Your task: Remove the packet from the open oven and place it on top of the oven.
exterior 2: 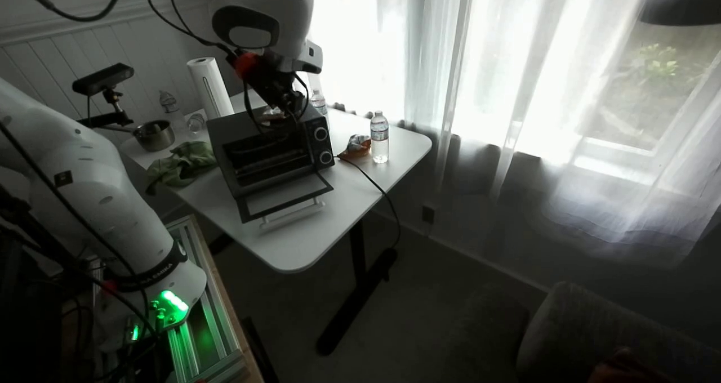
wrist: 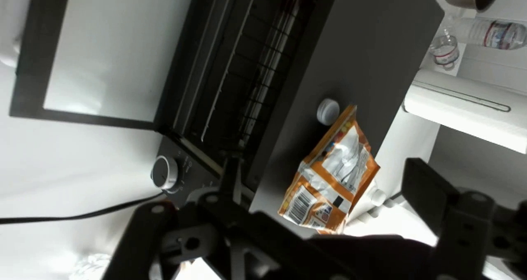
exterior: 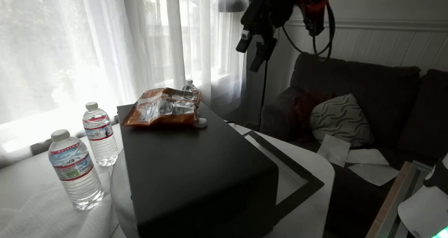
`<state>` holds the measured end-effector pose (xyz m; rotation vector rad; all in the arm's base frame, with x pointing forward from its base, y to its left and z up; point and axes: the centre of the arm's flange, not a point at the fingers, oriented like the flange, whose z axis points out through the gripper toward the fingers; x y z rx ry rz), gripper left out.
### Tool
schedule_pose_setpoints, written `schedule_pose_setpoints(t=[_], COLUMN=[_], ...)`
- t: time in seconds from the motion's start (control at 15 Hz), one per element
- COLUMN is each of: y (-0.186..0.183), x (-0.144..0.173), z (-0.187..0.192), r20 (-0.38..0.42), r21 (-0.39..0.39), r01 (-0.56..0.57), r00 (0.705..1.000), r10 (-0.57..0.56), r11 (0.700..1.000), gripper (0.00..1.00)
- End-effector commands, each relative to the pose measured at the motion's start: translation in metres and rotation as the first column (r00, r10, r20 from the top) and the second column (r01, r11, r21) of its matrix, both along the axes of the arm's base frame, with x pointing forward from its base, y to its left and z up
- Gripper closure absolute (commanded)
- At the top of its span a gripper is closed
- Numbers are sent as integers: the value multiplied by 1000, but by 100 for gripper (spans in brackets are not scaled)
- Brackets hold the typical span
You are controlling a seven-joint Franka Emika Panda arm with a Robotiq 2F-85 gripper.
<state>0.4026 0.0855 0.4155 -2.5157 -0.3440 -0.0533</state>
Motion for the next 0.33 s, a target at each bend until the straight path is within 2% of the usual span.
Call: schedule_pose_setpoints(t=[0.0, 0.27], y=[-4, -18], x=[-10, -26], z=[2, 6], r20=[-27, -52], r21=[-6, 6], r01=[-7, -8], r00=[1000, 999], r10=[6, 8], r11=[1000, 1000], gripper=[0, 0])
